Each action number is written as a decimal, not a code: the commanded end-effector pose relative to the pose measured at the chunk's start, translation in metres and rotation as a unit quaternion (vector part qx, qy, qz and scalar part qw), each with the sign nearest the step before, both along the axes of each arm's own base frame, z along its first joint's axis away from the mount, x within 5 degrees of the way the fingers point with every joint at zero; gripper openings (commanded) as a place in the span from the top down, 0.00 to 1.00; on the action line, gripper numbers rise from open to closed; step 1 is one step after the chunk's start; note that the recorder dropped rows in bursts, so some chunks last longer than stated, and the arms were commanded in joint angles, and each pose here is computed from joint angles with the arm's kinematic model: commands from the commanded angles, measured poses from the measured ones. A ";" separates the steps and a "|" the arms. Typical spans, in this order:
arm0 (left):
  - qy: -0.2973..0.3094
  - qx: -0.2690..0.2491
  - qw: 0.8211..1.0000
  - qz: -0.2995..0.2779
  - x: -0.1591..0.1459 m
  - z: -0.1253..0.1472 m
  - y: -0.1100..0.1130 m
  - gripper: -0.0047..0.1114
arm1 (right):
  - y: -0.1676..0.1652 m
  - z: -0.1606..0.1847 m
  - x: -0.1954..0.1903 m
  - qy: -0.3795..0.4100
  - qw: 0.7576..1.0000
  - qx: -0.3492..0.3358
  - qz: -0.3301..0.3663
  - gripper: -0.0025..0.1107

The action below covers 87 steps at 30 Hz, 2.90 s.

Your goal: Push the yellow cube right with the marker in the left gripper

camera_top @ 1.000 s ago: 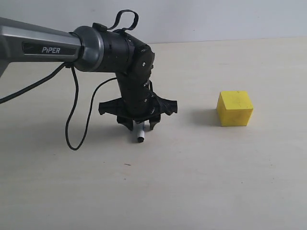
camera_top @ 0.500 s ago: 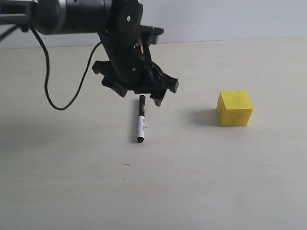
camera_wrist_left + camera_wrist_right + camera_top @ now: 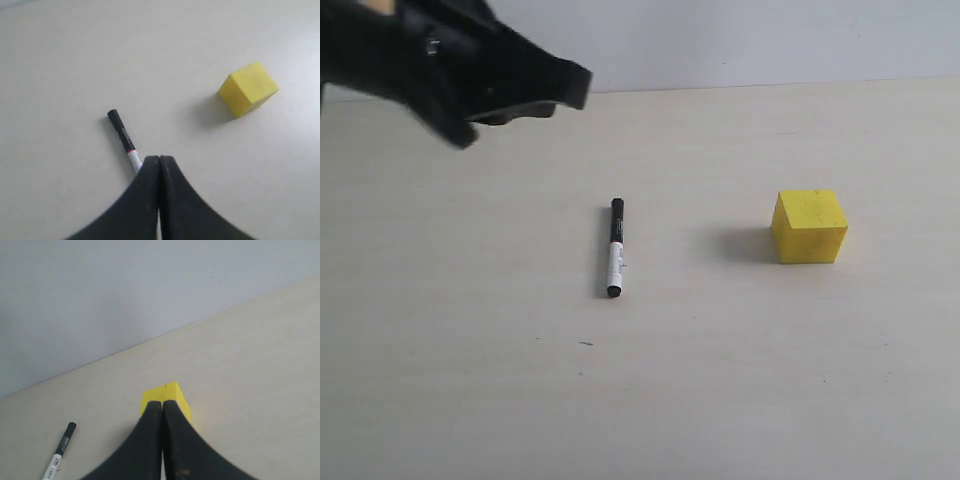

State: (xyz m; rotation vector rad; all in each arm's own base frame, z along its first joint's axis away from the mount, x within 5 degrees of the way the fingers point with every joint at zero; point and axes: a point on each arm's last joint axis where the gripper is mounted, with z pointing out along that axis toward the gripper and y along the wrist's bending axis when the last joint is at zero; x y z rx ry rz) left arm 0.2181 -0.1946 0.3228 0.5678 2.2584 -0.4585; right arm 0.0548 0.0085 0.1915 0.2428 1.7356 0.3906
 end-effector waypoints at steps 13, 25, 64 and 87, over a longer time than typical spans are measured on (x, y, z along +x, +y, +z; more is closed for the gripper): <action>-0.203 -0.194 0.960 0.000 -0.161 0.029 0.146 0.96 | -0.001 0.000 0.000 -0.008 1.000 -0.003 -0.004 0.97; -0.215 -0.205 0.955 0.000 -0.167 0.031 0.151 0.96 | -0.001 0.000 0.000 -0.008 1.000 -0.003 -0.004 0.97; -0.367 -0.072 0.905 0.200 -0.208 -0.002 0.198 0.96 | -0.001 0.000 0.000 -0.008 1.000 -0.003 -0.004 0.97; -0.351 -0.057 0.917 0.180 -0.170 -0.088 0.185 0.96 | -0.001 0.000 0.000 -0.008 1.000 -0.003 -0.004 0.97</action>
